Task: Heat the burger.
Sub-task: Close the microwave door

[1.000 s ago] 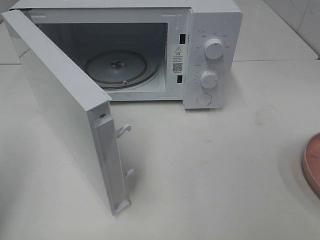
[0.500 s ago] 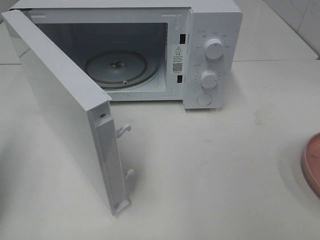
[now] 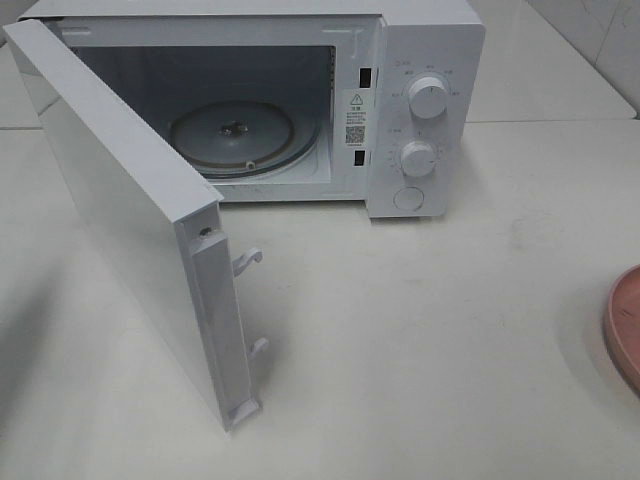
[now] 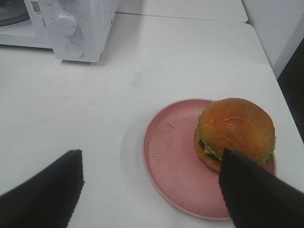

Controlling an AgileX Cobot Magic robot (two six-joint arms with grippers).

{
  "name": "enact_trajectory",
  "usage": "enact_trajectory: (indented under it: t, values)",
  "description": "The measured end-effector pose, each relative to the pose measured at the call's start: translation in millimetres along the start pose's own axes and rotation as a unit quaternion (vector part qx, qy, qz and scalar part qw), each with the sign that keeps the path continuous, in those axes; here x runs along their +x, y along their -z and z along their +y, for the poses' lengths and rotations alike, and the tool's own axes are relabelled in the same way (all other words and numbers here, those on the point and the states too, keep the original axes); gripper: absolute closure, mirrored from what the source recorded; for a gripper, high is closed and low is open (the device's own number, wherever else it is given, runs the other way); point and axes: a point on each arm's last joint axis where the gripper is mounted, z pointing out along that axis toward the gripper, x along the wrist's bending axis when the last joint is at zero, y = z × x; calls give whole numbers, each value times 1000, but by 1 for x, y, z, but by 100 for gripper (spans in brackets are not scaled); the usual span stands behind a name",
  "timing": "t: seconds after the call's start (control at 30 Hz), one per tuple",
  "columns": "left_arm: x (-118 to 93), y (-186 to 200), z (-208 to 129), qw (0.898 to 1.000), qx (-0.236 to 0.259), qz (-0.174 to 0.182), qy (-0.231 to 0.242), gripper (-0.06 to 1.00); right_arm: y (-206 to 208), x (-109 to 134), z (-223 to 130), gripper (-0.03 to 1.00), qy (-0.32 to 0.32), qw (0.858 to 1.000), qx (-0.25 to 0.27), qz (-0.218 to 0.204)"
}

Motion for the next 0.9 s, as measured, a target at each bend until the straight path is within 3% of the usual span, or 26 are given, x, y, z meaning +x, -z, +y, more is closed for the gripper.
enact_trajectory:
  t: [0.27,0.43,0.53,0.6,0.9]
  values:
    - [-12,-20,-16,997,-18,-75,16,94,0,0,0,20,0,1000,0,0]
    - [-16,-28,-25,995,-19,-95,29,94,0,0,0,20,0,1000,0,0]
    - [-26,-32,-31,992,-8,-118,32,94,0,0,0,20,0,1000,0,0]
    - [-46,-36,-39,988,8,-152,18,94,0,0,0,20,0,1000,0,0]
    - [-74,-46,-46,987,19,-154,36,94,0,0,0,20,0,1000,0,0]
